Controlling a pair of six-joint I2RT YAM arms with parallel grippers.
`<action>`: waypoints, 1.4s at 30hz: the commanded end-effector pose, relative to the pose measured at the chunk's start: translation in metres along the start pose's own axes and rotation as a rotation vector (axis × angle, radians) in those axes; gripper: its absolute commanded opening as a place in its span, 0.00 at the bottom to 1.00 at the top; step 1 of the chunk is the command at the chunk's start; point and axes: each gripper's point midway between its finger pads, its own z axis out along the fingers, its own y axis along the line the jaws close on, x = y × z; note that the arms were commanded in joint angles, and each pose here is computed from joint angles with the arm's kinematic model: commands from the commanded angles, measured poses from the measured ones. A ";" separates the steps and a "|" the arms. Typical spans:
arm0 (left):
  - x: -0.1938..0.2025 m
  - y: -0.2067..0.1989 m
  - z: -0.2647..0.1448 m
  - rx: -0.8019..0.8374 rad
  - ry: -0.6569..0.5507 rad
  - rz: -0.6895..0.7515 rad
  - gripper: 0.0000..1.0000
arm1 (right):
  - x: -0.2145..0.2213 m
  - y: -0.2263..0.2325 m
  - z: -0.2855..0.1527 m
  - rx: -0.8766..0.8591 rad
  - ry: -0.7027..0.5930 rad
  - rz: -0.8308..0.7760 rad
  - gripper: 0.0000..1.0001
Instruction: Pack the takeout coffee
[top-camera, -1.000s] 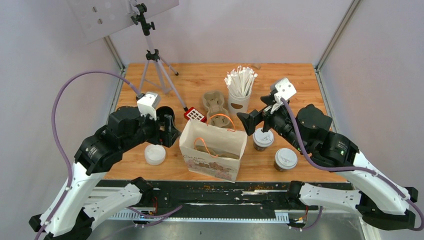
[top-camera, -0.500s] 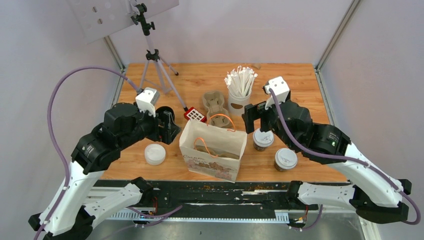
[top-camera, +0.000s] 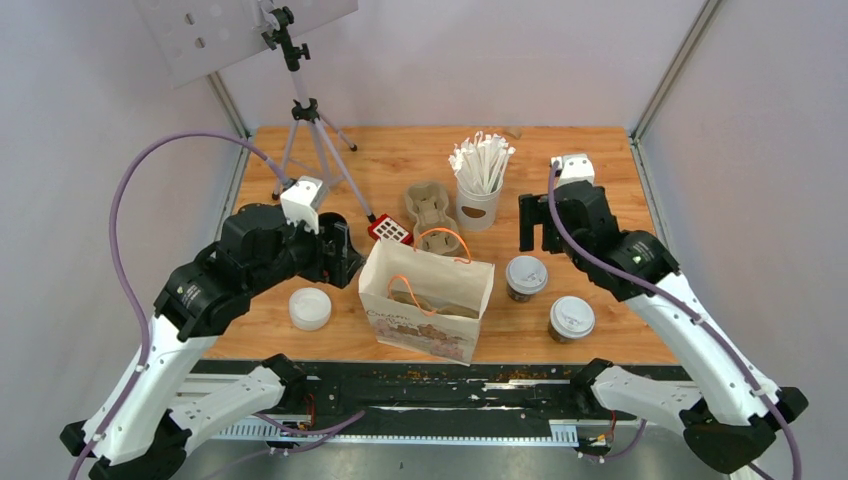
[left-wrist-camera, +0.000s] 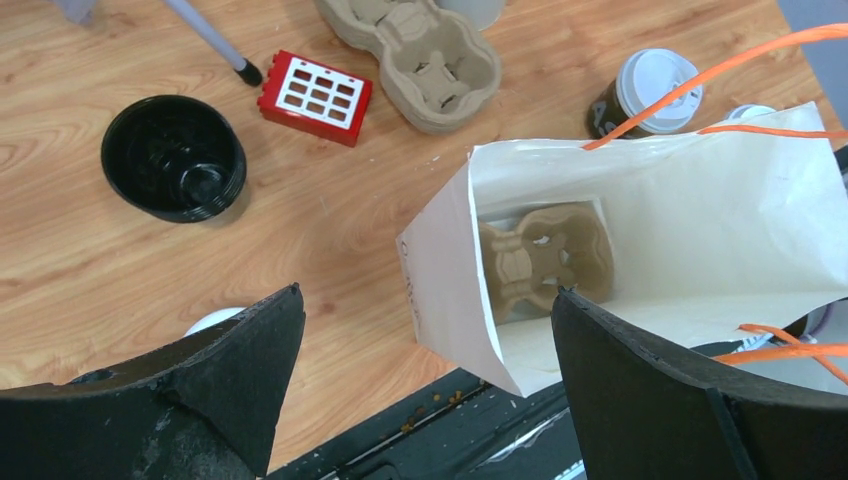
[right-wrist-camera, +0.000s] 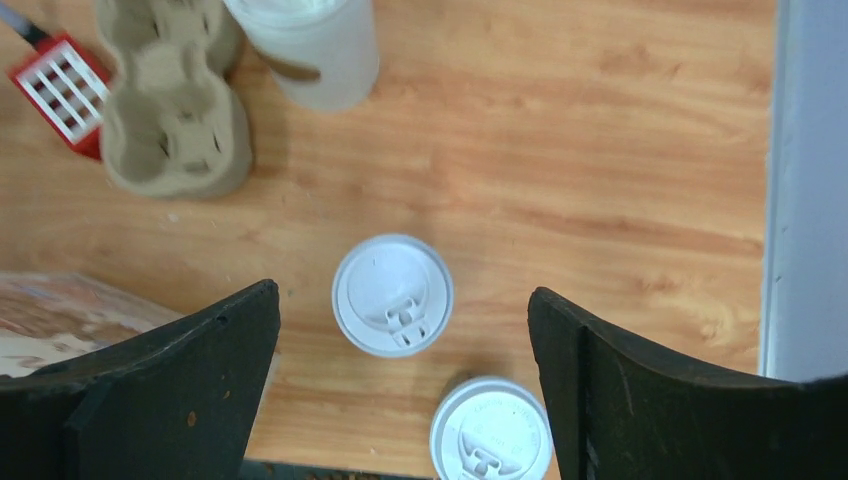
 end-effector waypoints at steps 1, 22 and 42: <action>0.002 0.006 -0.007 -0.020 -0.028 0.007 1.00 | 0.051 0.018 0.028 -0.115 0.162 0.010 0.92; 0.024 0.003 -0.006 0.030 0.006 0.030 0.99 | 0.142 0.024 0.092 -0.245 0.508 -0.010 0.95; 0.030 0.002 -0.008 0.054 0.004 0.056 0.99 | 0.120 0.021 0.114 -0.307 0.458 -0.081 0.82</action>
